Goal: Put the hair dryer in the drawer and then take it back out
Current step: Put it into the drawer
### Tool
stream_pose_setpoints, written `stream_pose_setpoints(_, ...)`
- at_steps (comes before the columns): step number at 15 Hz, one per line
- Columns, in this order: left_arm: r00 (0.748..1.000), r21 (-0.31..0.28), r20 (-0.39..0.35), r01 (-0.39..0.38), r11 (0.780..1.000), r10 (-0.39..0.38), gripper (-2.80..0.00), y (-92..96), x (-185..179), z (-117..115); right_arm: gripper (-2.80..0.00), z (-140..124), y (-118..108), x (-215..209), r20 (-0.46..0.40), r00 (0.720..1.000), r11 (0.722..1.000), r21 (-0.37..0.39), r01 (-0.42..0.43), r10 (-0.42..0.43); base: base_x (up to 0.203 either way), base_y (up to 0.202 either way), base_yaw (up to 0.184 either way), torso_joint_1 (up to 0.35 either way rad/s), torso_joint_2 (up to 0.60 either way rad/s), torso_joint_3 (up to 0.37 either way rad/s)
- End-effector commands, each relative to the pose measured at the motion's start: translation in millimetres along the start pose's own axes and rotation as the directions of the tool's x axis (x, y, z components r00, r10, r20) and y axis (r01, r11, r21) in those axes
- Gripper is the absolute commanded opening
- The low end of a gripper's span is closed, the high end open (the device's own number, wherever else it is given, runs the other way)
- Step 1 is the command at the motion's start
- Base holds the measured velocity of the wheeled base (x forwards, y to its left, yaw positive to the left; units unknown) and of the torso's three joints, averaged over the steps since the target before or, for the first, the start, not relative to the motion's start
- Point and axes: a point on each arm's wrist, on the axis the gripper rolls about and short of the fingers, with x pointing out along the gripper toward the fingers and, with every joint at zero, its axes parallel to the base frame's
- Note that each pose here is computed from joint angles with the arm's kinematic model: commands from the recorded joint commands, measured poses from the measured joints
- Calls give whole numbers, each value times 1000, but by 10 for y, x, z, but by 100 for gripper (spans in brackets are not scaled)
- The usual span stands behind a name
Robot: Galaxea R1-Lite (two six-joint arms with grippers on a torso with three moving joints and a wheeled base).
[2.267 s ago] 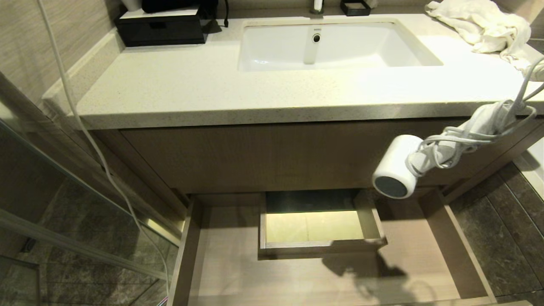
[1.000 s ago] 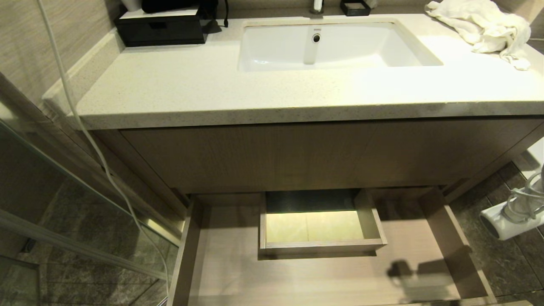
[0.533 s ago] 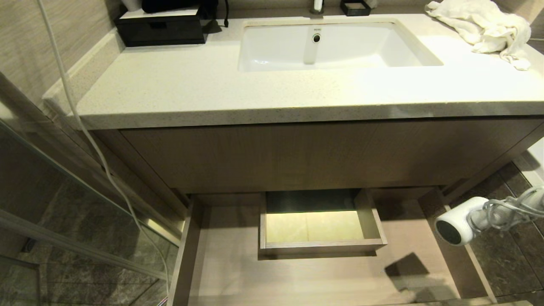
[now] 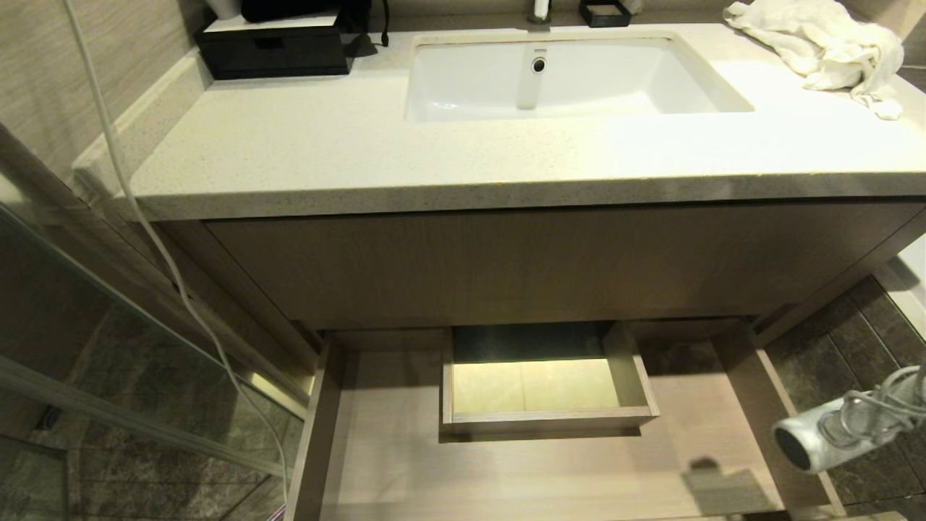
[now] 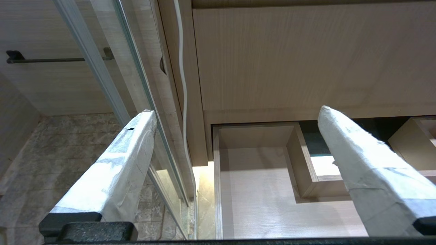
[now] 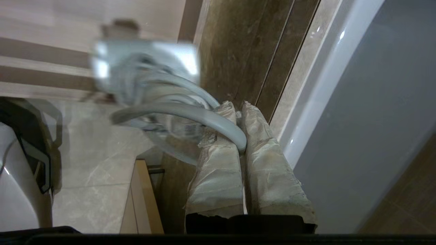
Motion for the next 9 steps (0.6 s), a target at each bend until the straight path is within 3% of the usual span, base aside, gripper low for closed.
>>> stream_pose_setpoints(1, 999, 0, -37, 0, 1000, 0, 0, 0, 11, -114, -280, -23, 24, 118, -59, 998, 1000, -6, -6, 5, 0, 0, 0, 0, 0, 0)
stream_pose_setpoints(9, 999, 0, -37, 0, 1000, 0, 0, 0, 11, -114, -280, 20, 70, 580, -162, 982, 995, -27, -97, 92, 0, 0, 0, 0, 0, 0)
